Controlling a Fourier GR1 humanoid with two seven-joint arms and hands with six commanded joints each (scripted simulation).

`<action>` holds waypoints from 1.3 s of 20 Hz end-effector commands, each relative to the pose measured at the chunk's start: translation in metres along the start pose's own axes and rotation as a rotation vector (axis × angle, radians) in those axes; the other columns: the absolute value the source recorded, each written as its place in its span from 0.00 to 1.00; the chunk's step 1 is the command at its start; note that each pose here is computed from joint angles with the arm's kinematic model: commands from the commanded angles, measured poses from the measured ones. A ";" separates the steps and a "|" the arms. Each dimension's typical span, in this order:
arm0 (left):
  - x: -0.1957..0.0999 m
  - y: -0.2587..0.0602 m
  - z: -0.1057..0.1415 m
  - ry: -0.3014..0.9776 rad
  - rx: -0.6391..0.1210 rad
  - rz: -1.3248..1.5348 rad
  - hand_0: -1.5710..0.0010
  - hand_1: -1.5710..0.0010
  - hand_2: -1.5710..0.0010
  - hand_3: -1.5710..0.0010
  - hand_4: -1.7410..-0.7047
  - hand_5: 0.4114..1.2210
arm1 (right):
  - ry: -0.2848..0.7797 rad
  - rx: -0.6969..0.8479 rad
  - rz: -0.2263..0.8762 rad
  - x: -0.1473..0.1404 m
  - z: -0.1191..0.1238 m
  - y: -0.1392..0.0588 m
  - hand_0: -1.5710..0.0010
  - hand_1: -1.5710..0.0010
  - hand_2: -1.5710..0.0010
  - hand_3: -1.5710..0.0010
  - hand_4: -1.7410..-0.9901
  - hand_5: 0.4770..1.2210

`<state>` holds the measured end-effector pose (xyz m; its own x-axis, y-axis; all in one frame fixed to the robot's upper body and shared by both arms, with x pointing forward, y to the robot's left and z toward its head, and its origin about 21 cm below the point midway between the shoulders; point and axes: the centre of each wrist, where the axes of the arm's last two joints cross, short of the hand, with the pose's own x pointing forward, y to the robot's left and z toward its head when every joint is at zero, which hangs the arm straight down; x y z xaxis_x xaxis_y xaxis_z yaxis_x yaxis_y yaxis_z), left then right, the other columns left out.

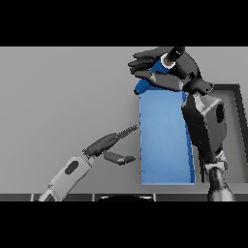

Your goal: Pick up the blue pipe and place it into the blue bin.

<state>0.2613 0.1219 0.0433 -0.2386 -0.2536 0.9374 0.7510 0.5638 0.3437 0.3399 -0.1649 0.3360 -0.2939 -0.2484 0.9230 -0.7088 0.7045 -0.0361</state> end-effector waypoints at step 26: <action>-0.005 0.002 0.005 0.029 0.013 0.011 1.00 1.00 1.00 1.00 0.82 0.05 | 1.111 -0.548 -0.231 -0.209 0.149 -0.058 0.57 0.62 0.64 0.71 0.54 0.91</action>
<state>0.2604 0.1286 0.0398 -0.2129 -0.2701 0.9390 0.7448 0.5772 0.3349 0.3465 -0.2528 0.0876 0.6858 0.1045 0.7202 -0.2384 0.9673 0.0866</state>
